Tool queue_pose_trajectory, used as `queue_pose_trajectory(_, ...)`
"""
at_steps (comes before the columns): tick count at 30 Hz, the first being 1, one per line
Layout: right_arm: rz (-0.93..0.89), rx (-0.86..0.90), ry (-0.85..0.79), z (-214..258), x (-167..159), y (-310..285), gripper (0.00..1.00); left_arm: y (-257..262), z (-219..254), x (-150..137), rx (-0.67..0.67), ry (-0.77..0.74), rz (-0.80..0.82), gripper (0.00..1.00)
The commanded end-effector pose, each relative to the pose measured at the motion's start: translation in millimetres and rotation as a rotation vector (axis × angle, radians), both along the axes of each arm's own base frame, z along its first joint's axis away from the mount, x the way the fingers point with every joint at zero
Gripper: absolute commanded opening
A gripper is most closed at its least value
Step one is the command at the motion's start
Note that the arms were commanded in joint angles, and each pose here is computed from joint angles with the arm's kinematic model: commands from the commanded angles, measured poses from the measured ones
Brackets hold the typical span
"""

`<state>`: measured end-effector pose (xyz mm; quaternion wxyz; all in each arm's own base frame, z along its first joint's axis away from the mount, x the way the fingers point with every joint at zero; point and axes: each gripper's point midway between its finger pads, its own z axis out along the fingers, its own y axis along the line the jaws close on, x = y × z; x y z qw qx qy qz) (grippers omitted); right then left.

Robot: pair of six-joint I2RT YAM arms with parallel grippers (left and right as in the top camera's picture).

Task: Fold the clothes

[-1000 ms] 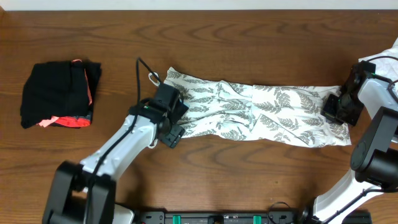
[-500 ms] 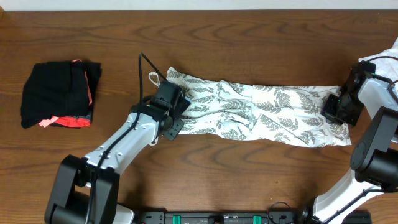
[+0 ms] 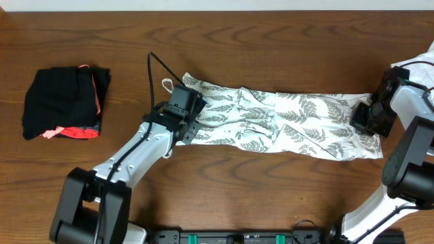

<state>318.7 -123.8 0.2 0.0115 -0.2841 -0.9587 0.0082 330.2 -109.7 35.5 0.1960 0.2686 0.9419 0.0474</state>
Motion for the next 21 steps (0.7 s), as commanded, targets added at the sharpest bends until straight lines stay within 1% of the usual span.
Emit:
queue_pose_trajectory(1, 0.005, 0.009, 0.063, -15.0, -14.2, -1.1, 0.01, 4.4, -19.2, 3.4, 0.002, 0.044, 0.095, 0.39)
queue_pose_trajectory(5, 0.005, 0.009, 0.063, -15.0, -14.0, -1.2, 0.01, 7.8, -47.0, -4.9, 0.009, 0.118, 0.173, 0.39)
queue_pose_trajectory(8, 0.005, 0.009, 0.063, -15.0, -14.0, -1.2, 0.01, 9.6, -59.5, -9.0, 0.015, 0.149, 0.207, 0.39)
queue_pose_trajectory(10, 0.005, 0.009, 0.063, -15.0, -14.2, -1.1, 0.01, 9.7, -60.8, -7.9, 0.015, 0.147, 0.211, 0.39)
queue_pose_trajectory(13, 0.005, 0.010, 0.065, -15.0, -14.6, -1.0, 0.01, 19.4, -57.1, -2.7, 0.046, 0.105, 0.284, 0.39)
queue_pose_trajectory(15, 0.004, 0.010, 0.066, -15.0, -14.8, -0.9, 0.01, 22.0, -54.6, -1.1, 0.055, 0.091, 0.300, 0.39)
queue_pose_trajectory(19, 0.005, 0.010, 0.065, -14.9, -14.6, -0.9, 0.01, 20.5, -49.5, 2.7, 0.043, 0.071, 0.300, 0.46)
queue_pose_trajectory(21, 0.004, 0.010, 0.066, -14.9, -14.7, -0.9, 0.01, 19.3, -48.2, 6.0, 0.035, 0.057, 0.301, 0.52)
